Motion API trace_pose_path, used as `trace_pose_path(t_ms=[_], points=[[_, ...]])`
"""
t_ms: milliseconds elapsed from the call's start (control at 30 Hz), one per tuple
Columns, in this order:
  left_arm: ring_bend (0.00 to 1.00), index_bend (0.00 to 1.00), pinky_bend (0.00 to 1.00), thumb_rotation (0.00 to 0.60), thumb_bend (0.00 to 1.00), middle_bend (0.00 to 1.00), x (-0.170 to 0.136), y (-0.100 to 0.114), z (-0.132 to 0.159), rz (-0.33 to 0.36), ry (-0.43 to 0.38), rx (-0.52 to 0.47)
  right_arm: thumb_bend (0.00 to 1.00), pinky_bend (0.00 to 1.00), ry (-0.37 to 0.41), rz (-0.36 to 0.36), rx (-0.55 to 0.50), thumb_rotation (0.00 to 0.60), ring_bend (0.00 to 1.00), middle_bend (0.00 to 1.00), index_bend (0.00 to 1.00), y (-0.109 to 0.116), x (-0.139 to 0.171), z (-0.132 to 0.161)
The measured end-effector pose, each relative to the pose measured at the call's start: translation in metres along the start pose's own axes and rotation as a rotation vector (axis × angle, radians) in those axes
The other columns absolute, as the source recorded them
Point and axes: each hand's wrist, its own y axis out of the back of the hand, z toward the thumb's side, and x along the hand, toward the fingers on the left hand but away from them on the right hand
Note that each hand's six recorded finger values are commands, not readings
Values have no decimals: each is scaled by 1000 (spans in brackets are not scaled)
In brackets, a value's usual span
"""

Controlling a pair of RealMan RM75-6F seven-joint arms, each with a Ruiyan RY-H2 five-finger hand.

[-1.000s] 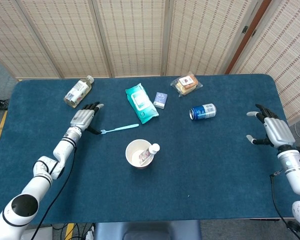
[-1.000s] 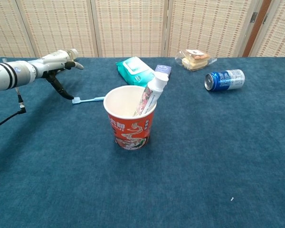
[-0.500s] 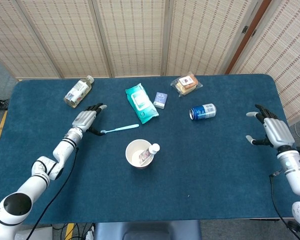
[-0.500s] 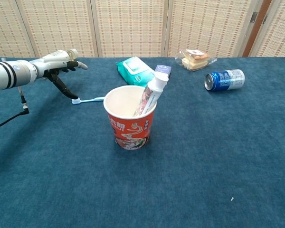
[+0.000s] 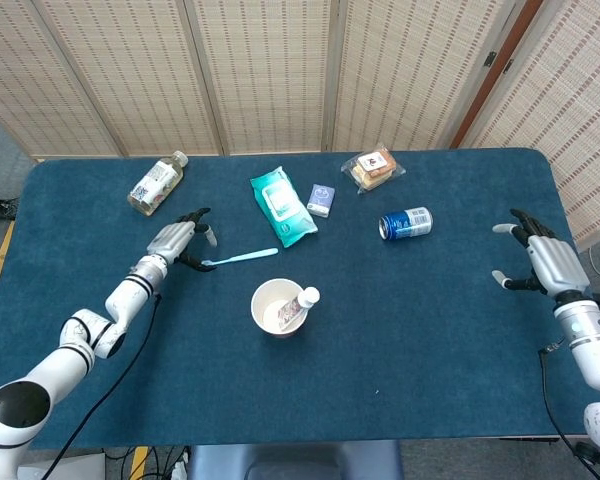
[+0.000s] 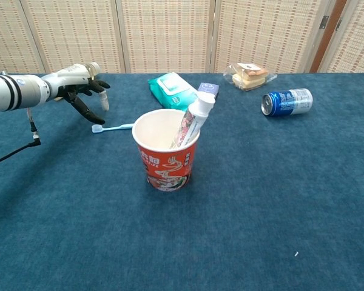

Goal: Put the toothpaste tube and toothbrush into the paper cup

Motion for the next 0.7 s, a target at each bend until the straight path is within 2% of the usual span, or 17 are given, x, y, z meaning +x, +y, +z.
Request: trace_pose_path(t_ms=[233,500,700], points=[[0,549,0,600,244,0,-1,-6,-1,-2,3,44,185,115,-1,-1,-1,600,0,32,250,1,2,0],[0,384,0,600,249,0,-3,-11,-5,-3,10,86,184,115,-5,0,-3,600,0,32,250,0,5,-1],[0,368,0,600,249,0,-4,-14,-5,-23,16,98,185,115,-5,3,-6,600,0,32,250,-2,5,-1]])
